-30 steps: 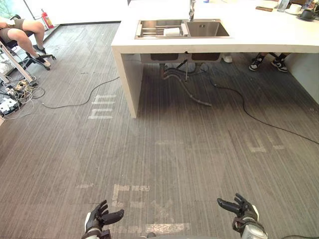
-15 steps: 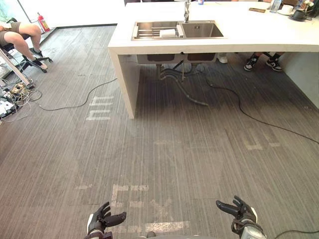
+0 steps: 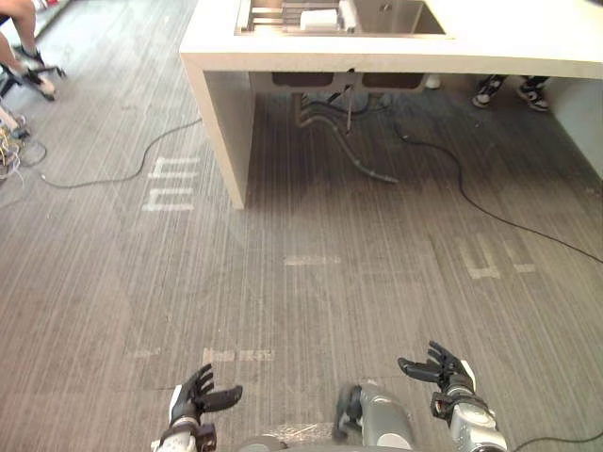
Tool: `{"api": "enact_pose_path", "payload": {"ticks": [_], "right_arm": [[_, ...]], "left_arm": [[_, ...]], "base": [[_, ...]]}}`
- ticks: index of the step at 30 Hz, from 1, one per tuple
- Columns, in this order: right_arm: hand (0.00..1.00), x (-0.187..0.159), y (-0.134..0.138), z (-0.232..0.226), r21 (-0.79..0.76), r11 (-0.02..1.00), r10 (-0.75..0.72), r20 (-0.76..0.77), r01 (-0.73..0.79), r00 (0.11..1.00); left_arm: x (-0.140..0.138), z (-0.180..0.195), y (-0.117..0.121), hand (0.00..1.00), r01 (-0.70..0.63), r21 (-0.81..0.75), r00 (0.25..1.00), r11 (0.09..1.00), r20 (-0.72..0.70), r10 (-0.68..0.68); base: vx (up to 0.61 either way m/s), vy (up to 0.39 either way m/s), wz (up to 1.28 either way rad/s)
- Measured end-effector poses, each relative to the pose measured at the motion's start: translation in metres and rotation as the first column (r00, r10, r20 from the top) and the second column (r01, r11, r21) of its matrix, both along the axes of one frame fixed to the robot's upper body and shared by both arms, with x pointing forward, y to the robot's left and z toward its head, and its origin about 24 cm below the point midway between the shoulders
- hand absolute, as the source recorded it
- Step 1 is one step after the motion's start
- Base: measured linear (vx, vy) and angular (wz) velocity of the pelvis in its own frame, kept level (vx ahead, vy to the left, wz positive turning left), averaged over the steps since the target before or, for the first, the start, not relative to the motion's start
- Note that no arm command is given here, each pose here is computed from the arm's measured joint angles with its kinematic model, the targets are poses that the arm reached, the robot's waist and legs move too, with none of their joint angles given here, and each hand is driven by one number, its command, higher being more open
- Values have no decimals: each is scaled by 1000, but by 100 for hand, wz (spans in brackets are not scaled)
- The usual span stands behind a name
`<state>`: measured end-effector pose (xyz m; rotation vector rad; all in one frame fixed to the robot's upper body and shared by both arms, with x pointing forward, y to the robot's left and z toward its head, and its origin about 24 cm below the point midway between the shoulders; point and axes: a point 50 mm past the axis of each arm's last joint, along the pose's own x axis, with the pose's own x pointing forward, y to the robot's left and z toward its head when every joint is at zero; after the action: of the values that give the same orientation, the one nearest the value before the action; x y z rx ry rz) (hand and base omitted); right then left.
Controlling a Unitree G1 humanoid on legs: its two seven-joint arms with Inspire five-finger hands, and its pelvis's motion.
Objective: Walk over to the sink, pick up the cup, carry it to the dishwasher, place the cup inside the dishwasher, then close the dishwasher door
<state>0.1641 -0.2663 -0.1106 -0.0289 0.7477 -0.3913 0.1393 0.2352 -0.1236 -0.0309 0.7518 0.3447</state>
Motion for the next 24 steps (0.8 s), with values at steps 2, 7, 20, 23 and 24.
{"api": "enact_pose_path", "payload": {"ticks": [2,7,20,23,24], "right_arm": [[90,-6,0,-2,-2,1000,-3,-16,3,1000],[90,-1,19,-6,43,999,29,-7,-29,1000],[90,-17,31,-14,76,997,-31,-11,32,999],[90,-18,45,-19,122,992,-23,-19,25,1000],[90,-18,50,-20,142,990,-13,-19,16,1000]], "left_arm": [[0,-1,0,90,-2,-1,1000,1000,-6,2],[7,7,-1,90,-39,-20,997,999,60,40],[76,188,-24,90,-35,130,604,991,793,-83],[69,235,-26,90,-96,265,457,960,868,-193],[66,250,-26,90,-129,296,405,946,887,-222]], "base": [[712,-340,48],[678,-350,0],[522,-6,-18],[615,155,-20],[651,130,18]]}}
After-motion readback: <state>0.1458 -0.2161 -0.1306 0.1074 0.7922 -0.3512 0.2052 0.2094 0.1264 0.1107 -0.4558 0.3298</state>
